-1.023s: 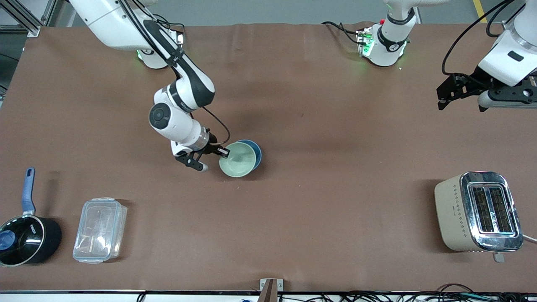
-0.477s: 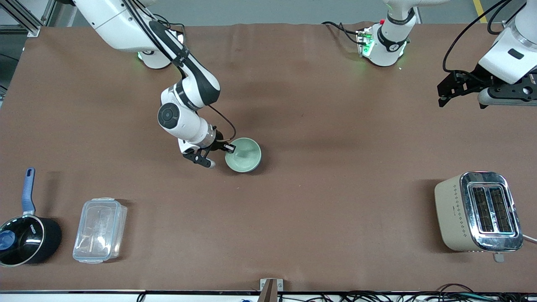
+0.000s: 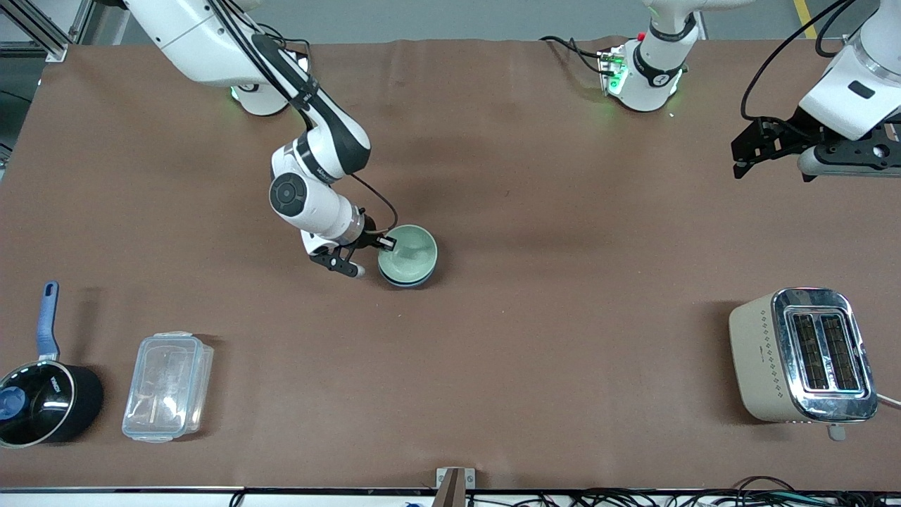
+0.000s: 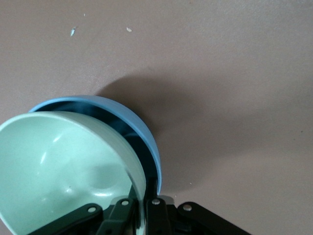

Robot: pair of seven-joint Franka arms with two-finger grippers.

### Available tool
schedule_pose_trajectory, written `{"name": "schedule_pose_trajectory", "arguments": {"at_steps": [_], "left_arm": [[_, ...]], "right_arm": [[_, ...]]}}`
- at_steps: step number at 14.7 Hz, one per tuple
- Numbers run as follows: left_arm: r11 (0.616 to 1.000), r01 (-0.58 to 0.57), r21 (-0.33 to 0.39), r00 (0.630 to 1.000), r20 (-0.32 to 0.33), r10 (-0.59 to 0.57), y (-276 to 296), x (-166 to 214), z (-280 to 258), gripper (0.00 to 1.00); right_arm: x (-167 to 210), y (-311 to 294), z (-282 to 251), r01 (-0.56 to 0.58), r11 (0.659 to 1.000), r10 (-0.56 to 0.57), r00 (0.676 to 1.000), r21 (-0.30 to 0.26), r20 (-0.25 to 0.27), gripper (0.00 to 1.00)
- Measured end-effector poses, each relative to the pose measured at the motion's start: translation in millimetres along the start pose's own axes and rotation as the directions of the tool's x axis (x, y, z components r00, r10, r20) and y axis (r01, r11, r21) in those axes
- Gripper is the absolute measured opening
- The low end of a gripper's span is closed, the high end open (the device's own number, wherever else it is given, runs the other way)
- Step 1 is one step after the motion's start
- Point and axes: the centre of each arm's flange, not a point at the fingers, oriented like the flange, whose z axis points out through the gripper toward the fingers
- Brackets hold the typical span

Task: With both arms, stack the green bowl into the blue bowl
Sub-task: 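Lift the green bowl with the right gripper while the left gripper withdraws, then lower the green bowl into the blue bowl and open the right gripper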

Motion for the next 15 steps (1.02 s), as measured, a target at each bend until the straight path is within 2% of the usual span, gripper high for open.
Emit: {"name": "schedule_pose_trajectory", "arguments": {"at_steps": [1, 8, 9, 12, 15], "left_arm": [[1.000, 0.001, 0.000, 1.000, 0.001, -0.001, -0.6, 0.0, 0.1, 1.00], [1.000, 0.002, 0.000, 1.000, 0.000, -0.002, -1.8, 0.1, -0.4, 1.00], [1.000, 0.001, 0.000, 1.000, 0.000, -0.001, -1.9, 0.1, -0.4, 1.00], [1.000, -0.002, 0.000, 1.000, -0.001, 0.002, -2.0, 0.1, -1.0, 1.00], [1.000, -0.020, 0.000, 1.000, -0.003, 0.020, -2.2, 0.2, -1.9, 1.00]], "right_arm": [[1.7, 0.3, -1.9, 0.000, 1.000, 0.000, 1.000, 0.001, -0.003, 0.12], [9.4, -0.1, -13.4, -0.007, 1.000, 0.007, 1.000, 0.012, -0.020, 0.17], [9.7, -2.0, -17.3, -0.004, 1.000, 0.005, 1.000, 0.017, -0.026, 0.23], [12.9, -8.6, -51.7, 0.000, 1.000, 0.002, 0.999, 0.029, -0.050, 0.52], [35.9, 3.7, -128.5, -0.012, 1.000, 0.010, 0.998, -0.021, -0.066, 0.82]]}}
